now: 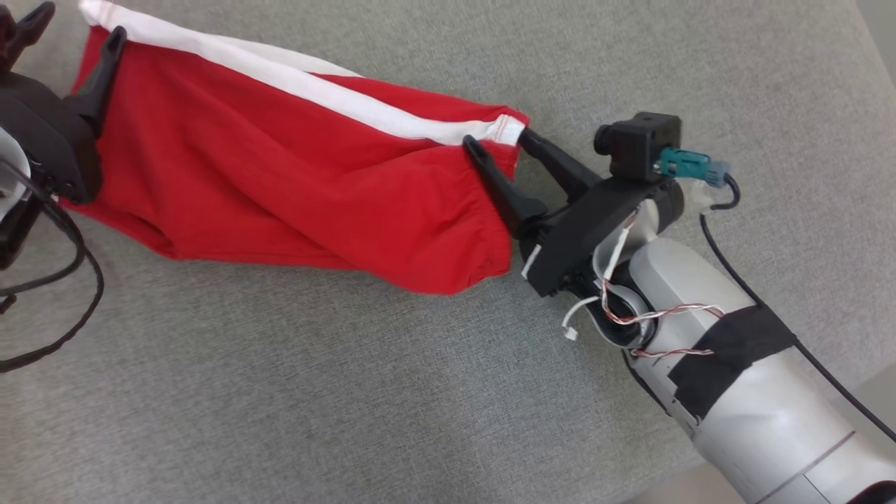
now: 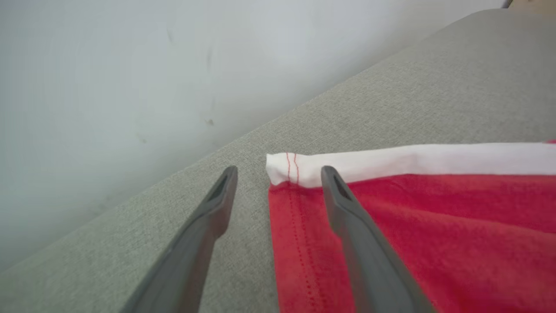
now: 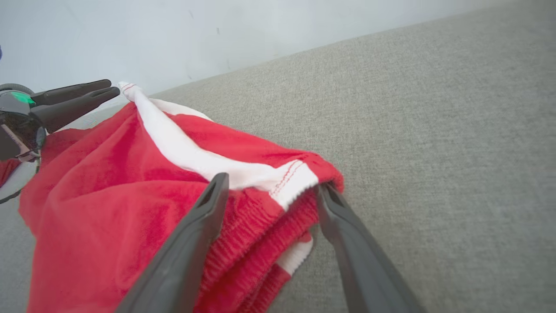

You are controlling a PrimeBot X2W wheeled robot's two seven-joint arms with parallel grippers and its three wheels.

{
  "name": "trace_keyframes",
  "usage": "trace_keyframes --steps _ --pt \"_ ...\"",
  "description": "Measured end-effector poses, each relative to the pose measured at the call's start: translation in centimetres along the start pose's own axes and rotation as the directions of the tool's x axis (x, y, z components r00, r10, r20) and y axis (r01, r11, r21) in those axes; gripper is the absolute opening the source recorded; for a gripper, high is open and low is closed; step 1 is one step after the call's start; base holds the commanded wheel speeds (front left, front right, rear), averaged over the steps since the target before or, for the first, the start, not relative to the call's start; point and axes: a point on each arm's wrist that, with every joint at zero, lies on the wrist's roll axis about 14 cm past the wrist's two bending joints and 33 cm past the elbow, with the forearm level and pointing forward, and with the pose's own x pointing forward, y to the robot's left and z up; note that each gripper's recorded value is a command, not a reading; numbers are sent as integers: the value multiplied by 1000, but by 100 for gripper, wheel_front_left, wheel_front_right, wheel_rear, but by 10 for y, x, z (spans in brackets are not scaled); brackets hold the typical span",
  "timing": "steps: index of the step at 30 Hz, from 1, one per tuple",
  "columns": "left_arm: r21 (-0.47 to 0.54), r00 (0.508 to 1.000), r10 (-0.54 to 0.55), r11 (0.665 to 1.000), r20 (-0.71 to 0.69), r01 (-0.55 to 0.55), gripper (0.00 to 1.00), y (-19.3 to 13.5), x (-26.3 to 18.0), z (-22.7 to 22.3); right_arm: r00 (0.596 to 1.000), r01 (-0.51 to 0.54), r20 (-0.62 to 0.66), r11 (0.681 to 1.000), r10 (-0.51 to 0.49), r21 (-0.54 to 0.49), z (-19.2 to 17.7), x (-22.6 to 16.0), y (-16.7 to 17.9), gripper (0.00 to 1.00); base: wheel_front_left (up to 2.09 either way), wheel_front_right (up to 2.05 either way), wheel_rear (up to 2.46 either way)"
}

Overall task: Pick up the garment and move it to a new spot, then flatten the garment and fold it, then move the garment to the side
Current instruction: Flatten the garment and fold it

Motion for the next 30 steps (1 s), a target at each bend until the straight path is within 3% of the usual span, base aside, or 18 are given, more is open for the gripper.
trace_keyframes --steps 8,15,27,30 --pt "-31 996 23 999 81 -21 100 -2 -35 12 998 21 52 999 -20 -30 -2 -33 -9 100 0 0 0" --pt "-102 994 30 995 107 -19 100 -15 -66 8 994 -20 108 999 23 -28 0 -50 8 100 0 0 0" --pt "-228 998 36 973 58 -22 100 -37 -98 -24 991 -64 121 998 65 -11 -7 -58 35 100 0 0 0" --pt "-280 999 14 960 29 -5 100 -55 -102 -40 991 -59 121 998 60 -17 -9 -61 35 100 0 0 0"
